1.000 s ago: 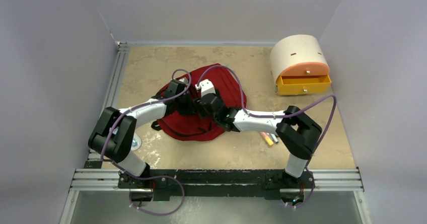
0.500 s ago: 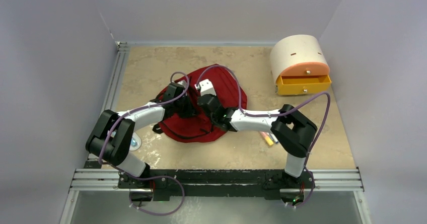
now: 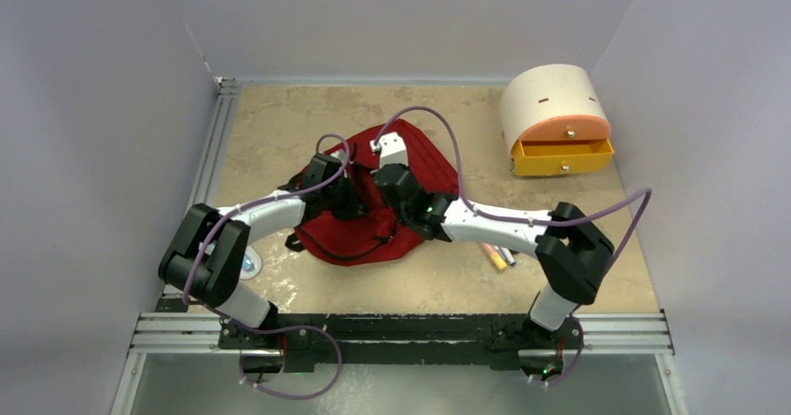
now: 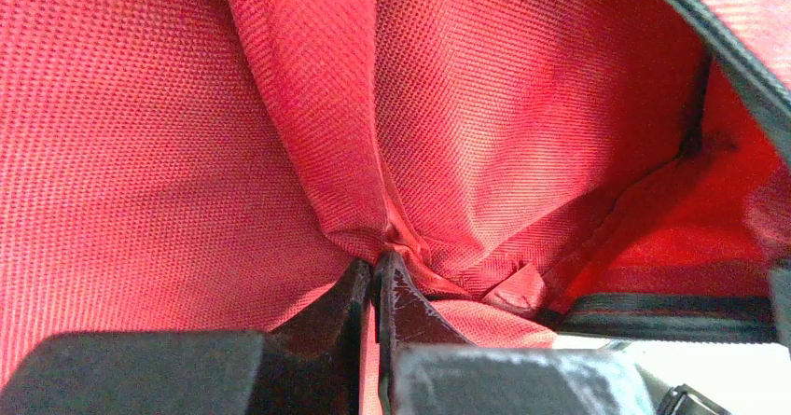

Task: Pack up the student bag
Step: Adjust the student bag at the center of the board.

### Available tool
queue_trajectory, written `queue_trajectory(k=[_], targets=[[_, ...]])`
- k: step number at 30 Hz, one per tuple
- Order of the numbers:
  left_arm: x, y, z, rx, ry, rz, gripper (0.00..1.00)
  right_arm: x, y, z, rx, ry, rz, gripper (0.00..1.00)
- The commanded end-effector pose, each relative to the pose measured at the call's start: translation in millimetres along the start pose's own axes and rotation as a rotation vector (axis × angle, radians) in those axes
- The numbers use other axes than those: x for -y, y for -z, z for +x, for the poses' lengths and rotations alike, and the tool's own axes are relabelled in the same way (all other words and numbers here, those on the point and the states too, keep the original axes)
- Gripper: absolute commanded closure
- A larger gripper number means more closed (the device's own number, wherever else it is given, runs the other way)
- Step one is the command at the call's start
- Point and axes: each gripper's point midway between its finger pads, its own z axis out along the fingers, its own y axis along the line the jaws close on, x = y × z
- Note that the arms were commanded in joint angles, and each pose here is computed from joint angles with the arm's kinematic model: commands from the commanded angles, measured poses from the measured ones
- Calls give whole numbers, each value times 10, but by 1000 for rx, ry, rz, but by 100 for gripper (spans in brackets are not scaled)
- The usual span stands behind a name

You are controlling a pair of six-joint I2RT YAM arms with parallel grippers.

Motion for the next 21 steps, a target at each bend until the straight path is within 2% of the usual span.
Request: queue_trajectory(k=[1, 10, 12, 14, 16, 21], targets=[[66, 50, 34, -17, 8, 23, 100, 153, 174, -686, 169, -165, 21, 100], [334, 119, -112, 0, -3, 99, 98, 103, 77, -484, 105, -192, -46, 100], [410, 176, -181, 19, -10, 111, 89, 80, 89, -469, 96, -200, -63, 100], [472, 251, -261, 47, -19, 113, 71, 66, 117, -470, 93, -212, -76, 97], [510, 344, -339, 83, -22, 105, 61, 68, 153, -482, 95, -224, -84, 96], [496, 603, -467, 176, -25, 60, 59, 75, 203, -470, 91, -236, -96, 95]])
